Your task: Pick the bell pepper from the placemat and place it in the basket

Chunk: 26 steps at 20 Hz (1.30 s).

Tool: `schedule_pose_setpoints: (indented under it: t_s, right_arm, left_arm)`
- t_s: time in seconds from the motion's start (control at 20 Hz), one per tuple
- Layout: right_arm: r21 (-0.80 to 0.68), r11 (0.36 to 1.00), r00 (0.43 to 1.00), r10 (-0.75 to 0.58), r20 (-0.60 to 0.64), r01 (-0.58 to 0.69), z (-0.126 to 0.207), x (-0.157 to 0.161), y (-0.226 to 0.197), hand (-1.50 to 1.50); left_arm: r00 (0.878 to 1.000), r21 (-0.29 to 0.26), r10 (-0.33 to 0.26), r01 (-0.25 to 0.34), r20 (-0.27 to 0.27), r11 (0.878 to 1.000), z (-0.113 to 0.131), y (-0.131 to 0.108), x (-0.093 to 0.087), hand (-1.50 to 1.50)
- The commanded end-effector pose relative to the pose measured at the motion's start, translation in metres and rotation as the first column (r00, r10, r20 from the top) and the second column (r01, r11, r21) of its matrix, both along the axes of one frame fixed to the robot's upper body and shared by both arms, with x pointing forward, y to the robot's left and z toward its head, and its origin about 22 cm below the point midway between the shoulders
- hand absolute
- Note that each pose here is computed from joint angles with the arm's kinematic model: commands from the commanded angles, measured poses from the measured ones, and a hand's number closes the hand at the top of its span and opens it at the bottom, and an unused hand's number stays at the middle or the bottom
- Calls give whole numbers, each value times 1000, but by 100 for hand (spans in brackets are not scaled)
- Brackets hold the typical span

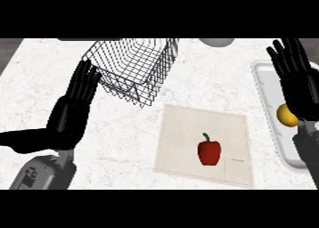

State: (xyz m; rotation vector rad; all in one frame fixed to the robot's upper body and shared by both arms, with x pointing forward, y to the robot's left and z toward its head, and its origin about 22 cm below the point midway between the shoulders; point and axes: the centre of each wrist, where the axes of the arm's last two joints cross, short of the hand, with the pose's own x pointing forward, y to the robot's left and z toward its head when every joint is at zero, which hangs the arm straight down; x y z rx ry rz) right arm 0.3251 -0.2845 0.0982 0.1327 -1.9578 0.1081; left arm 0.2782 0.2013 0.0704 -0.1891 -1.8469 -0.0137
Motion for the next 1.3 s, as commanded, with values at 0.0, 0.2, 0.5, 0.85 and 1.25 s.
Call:
schedule_pose_setpoints:
  t_s: [0.0,0.2,0.5,0.85,1.25]
  right_arm:
    - [-41,999,999,-24,-34,23,-1,-15,12,150]
    - [-198,978,979,-101,-177,65,-42,-37,1,150]
    - [-332,937,992,122,25,-107,-89,-77,130,-150]
    - [-562,786,962,-266,67,257,-86,-80,151,-150]
    - [-883,368,897,-426,118,291,-36,-56,102,-150]
  left_arm:
    - [1000,63,10,-10,-11,998,18,18,9,0]
    - [998,340,23,-1,-61,940,-8,62,-3,0]
    - [992,364,-14,57,-122,930,-5,66,5,0]
    - [992,380,2,48,-130,924,-11,66,3,0]
    - [989,382,26,30,-142,923,-15,74,-1,0]
